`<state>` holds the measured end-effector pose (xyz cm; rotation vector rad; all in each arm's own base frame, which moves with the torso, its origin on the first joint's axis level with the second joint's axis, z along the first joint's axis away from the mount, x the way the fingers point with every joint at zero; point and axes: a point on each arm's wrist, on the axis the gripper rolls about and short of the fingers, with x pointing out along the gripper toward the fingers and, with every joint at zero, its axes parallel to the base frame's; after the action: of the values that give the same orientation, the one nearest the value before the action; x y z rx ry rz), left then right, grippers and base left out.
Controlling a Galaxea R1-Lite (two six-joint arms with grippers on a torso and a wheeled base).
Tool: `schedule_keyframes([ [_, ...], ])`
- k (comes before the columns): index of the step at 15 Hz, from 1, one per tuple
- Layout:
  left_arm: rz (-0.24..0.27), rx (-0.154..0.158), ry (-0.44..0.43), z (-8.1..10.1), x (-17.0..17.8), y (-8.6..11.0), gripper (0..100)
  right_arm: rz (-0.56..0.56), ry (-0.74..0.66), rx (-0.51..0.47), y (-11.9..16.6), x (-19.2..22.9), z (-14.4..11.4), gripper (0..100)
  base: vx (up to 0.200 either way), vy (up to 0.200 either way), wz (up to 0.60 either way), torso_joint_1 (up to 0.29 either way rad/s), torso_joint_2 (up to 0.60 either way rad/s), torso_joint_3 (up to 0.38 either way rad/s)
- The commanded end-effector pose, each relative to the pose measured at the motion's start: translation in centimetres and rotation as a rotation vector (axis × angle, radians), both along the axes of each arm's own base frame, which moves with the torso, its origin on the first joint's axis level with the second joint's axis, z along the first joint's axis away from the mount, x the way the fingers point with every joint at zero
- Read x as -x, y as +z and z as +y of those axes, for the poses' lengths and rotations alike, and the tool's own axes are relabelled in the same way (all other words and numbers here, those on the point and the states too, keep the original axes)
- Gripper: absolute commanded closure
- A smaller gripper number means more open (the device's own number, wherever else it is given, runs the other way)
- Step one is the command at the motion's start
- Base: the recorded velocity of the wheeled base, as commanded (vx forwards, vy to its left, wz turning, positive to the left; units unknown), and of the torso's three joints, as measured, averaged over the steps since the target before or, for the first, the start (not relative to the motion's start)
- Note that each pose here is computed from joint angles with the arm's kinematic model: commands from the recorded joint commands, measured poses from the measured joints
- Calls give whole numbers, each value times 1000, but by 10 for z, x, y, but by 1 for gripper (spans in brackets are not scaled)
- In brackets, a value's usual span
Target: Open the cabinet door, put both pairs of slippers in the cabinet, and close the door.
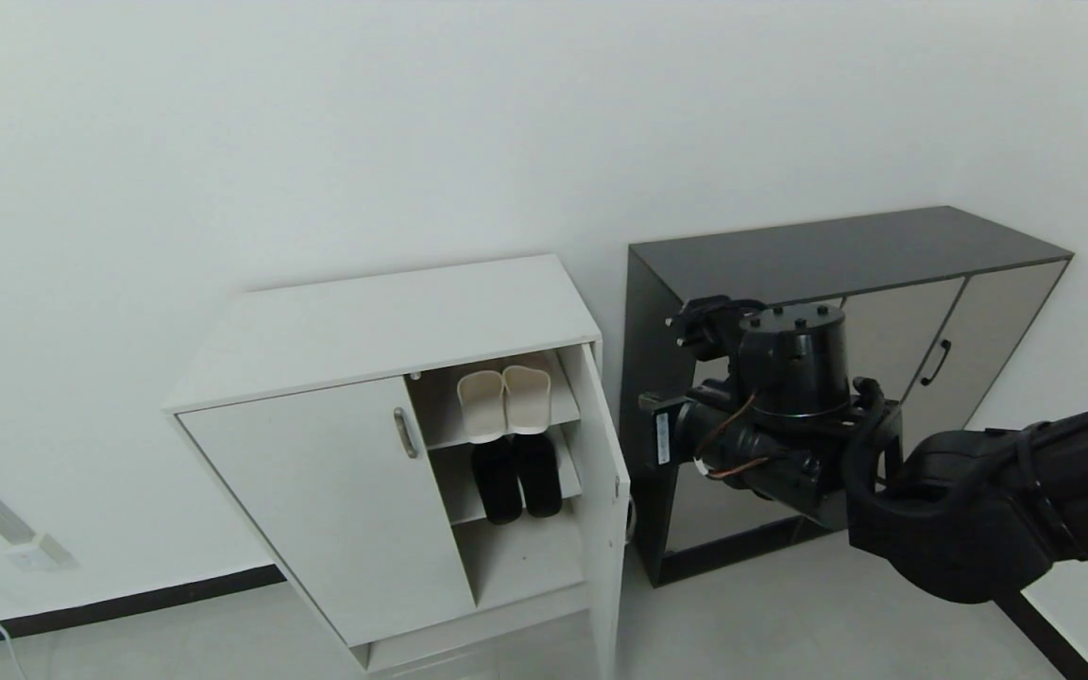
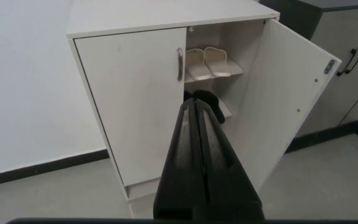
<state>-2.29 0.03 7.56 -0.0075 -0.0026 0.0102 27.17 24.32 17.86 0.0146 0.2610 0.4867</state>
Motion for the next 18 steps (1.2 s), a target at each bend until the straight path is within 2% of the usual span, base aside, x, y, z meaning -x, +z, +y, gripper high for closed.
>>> schedule_keyframes([
  [1, 1, 0, 1, 0, 0, 0, 100, 17, -11, 16, -6, 2, -7, 100, 0, 0, 0, 0, 0, 0],
  [3, 1, 0, 1, 0, 0, 0, 100, 36, -24, 31, -14, -1, -10, 100, 0, 0, 0, 0, 0, 0],
  [9, 1, 0, 1, 0, 0, 0, 100, 59, 0, 37, -20, -1, -12, 100, 0, 0, 600, 6, 3, 5],
  [14, 1, 0, 1, 0, 0, 0, 100, 66, 4, 38, -20, -4, -19, 100, 0, 0, 0, 0, 0, 0],
  [17, 1, 0, 1, 0, 0, 0, 100, 98, -60, 142, -38, -10, -43, 100, 0, 0, 0, 0, 0, 0],
  [18, 1, 0, 1, 0, 0, 0, 100, 134, -100, 184, -52, -15, -53, 100, 0, 0, 0, 0, 0, 0],
])
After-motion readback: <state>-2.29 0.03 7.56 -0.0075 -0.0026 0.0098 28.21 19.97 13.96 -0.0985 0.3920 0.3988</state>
